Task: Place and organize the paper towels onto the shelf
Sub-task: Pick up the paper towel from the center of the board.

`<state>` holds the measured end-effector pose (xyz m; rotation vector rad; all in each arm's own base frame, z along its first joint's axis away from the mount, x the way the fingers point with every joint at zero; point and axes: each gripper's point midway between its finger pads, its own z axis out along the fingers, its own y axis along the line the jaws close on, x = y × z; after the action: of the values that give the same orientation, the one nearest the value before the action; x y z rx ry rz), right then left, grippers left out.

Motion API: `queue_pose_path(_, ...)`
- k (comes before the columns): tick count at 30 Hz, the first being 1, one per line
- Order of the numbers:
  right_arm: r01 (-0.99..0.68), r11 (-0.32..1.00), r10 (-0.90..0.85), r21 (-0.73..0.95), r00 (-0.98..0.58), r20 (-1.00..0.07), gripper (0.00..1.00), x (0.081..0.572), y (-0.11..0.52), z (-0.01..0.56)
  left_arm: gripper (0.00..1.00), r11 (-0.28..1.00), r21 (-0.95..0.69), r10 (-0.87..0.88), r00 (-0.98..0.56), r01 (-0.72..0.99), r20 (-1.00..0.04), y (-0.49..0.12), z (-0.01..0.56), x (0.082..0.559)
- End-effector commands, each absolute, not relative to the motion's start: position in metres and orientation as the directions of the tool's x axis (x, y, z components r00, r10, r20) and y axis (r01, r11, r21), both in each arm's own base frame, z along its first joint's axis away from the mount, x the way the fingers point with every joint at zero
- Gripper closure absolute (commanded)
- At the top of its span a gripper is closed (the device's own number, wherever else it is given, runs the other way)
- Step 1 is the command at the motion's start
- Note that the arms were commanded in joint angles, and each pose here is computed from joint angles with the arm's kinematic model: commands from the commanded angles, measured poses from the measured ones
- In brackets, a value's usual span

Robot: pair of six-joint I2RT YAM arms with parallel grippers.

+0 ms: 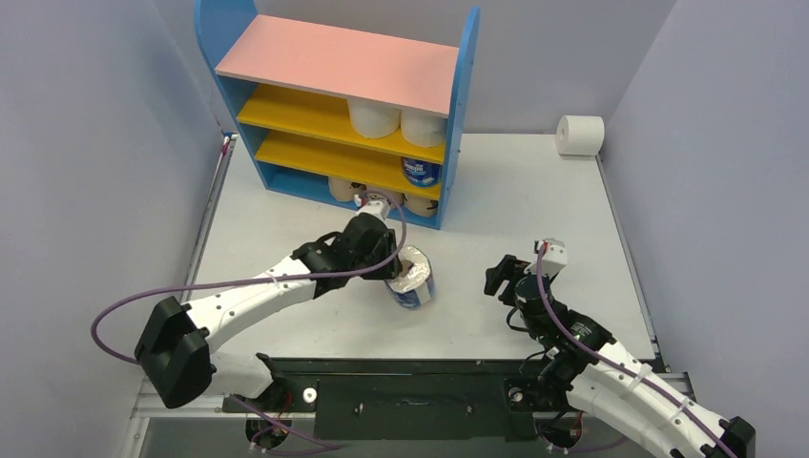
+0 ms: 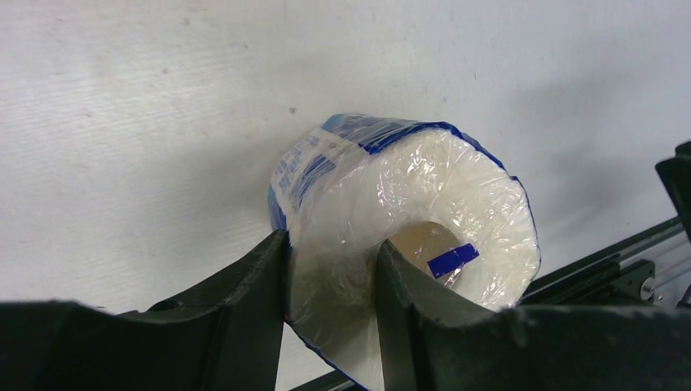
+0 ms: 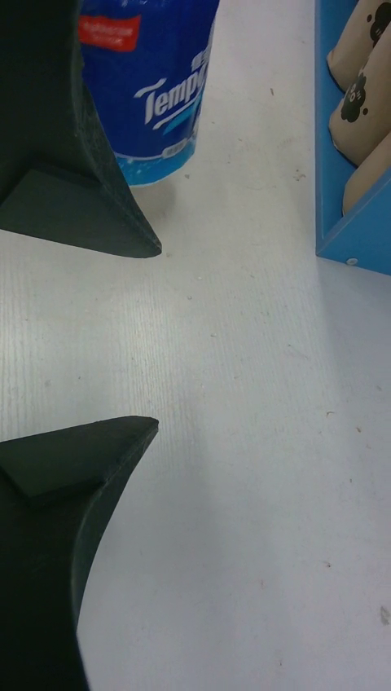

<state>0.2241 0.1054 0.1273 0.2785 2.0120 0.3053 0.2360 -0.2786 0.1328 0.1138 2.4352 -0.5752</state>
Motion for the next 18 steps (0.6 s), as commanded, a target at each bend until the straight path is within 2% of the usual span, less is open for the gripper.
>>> queue_pose_path(1, 0.069, 0.94, 0.332, 0.333, -0.4, -0.854, 0.33, 0.228, 0.101, 0.133, 0.74, 0.887, -0.437, -0.209, -0.713, 0.15, -0.669, -0.251, 0.188, 0.276)
queue_pose_path(8, 0.071, 0.943, 0.327, 0.326, -0.397, -0.858, 0.34, 0.228, 0.099, 0.131, 0.74, 0.876, -0.479, -0.419, -0.591, -0.062, -0.689, -0.175, 0.223, 0.334)
queue_pose_path(12, 0.072, 0.944, 0.324, 0.323, -0.398, -0.858, 0.34, 0.228, 0.099, 0.13, 0.74, 0.85, -0.512, -0.5, -0.496, -0.124, -0.71, -0.157, 0.254, 0.365)
queue_pose_path(18, 0.067, 0.943, 0.325, 0.327, -0.403, -0.856, 0.34, 0.227, 0.1, 0.13, 0.73, 0.822, -0.529, -0.563, -0.447, -0.212, -0.695, -0.155, 0.277, 0.397)
